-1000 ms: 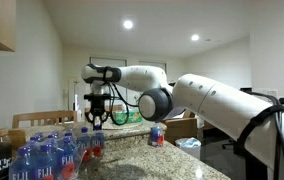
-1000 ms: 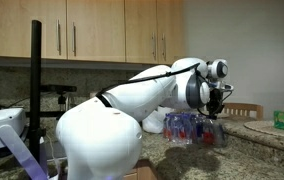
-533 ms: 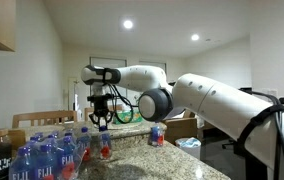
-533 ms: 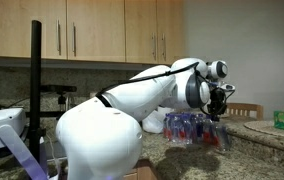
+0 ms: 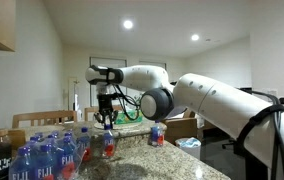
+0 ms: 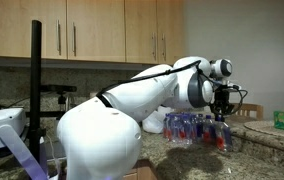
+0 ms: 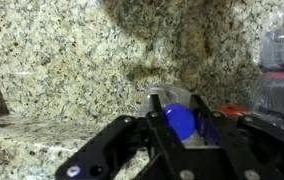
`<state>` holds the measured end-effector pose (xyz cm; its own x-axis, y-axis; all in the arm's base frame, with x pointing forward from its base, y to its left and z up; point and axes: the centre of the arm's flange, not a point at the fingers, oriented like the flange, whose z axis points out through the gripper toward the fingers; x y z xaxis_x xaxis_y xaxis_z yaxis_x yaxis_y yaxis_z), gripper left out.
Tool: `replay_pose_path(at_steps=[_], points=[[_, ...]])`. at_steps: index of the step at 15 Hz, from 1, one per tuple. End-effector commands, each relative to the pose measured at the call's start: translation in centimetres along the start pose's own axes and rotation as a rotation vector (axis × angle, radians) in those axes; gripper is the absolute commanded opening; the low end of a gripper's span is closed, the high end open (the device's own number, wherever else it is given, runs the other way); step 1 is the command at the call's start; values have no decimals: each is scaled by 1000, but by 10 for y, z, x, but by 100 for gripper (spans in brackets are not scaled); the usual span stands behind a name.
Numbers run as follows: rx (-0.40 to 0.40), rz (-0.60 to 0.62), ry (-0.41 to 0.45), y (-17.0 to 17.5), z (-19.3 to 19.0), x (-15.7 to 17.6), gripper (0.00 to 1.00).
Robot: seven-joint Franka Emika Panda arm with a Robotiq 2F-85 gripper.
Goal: Move the water bottles to the left
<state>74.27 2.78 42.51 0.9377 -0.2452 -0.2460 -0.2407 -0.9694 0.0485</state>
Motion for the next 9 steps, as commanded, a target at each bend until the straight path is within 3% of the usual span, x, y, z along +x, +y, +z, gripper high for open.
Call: replay_pose_path(at_steps=[1,9], points=[[-38,-117,-41,-5,-25,11,9],[-60,-144,-29,-29,-27,18,9]])
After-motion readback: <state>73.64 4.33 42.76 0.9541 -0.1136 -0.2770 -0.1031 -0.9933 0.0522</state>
